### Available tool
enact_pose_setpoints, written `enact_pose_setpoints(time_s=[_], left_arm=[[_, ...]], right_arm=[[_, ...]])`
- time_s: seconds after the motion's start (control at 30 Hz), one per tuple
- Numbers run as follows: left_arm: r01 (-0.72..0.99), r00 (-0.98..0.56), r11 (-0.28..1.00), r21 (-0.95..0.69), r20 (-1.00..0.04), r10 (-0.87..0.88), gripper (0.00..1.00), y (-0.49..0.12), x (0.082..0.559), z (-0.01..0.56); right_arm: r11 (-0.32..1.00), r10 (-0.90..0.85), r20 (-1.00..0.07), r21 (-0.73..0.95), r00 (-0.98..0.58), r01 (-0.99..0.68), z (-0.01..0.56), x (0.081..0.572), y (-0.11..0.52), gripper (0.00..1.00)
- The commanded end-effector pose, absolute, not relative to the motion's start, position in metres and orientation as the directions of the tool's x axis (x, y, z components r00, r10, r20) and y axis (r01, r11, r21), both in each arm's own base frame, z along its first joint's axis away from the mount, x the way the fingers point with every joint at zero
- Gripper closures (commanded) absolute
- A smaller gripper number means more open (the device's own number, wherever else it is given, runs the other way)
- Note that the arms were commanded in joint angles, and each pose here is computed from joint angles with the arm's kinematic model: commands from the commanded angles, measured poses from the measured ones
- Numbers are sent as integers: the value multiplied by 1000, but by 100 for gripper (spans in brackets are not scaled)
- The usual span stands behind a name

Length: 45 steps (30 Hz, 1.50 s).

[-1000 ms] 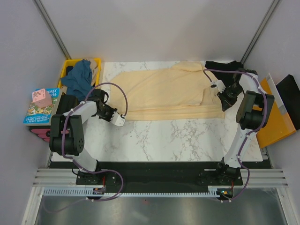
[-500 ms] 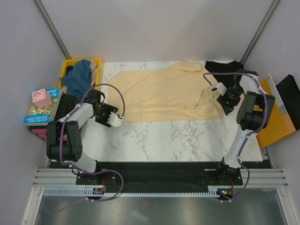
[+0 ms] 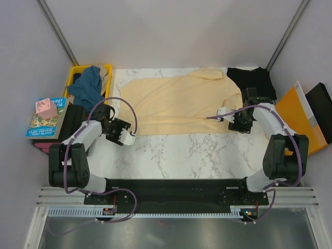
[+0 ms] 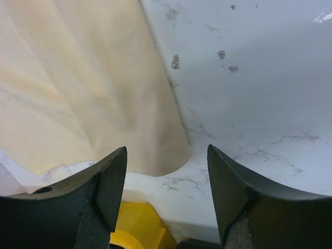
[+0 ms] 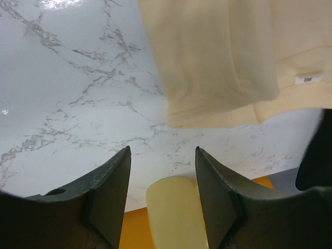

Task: Fold and stack the t-shirts
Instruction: Fold the tshirt

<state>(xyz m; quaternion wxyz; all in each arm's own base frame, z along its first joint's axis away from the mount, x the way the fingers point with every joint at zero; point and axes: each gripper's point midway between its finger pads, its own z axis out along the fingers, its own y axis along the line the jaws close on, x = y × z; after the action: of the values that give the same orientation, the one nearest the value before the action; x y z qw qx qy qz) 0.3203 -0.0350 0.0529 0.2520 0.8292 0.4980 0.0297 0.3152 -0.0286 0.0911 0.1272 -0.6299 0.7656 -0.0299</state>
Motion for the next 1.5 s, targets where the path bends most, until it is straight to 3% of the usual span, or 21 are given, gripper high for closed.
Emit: enact_pose_setpoints(time_s=[0.0, 0.33, 0.63, 0.7, 1.03, 1.1, 1.17, 1.3, 1.47], left_arm=[[738, 612, -481, 474, -169, 772, 30, -44, 320, 48], [752, 594, -469, 463, -169, 787, 30, -43, 327, 35], [757, 596, -478, 445, -173, 784, 31, -47, 333, 23], [765, 594, -482, 428, -180, 784, 33, -48, 332, 18], [803, 570, -492, 336, -194, 798, 44, -47, 330, -10], [808, 566, -496, 318, -187, 803, 55, -45, 327, -14], [816, 556, -490, 306, -186, 810, 80, -44, 325, -13], [831, 542, -485, 274, -195, 818, 86, -42, 315, -7], [848, 525, -486, 210, -221, 822, 87, -38, 293, 2]], right_arm=[[122, -989, -109, -262, -96, -957, 80, 329, -31, 40], [166, -980, -146, -239, -134, -957, 53, 351, -14, 41], [170, -983, -95, -184, -154, -968, 23, 344, -20, 47], [159, -986, -74, -165, -149, -973, 17, 337, -22, 52], [160, -987, -46, -103, -156, -982, 0, 320, -27, 55], [159, -987, -39, -97, -156, -983, -2, 319, -27, 59], [165, -986, -36, -94, -162, -982, 0, 319, -28, 66], [162, -987, -26, -71, -160, -984, 3, 311, -29, 79], [147, -989, -23, -16, -146, -989, 8, 293, -28, 89]])
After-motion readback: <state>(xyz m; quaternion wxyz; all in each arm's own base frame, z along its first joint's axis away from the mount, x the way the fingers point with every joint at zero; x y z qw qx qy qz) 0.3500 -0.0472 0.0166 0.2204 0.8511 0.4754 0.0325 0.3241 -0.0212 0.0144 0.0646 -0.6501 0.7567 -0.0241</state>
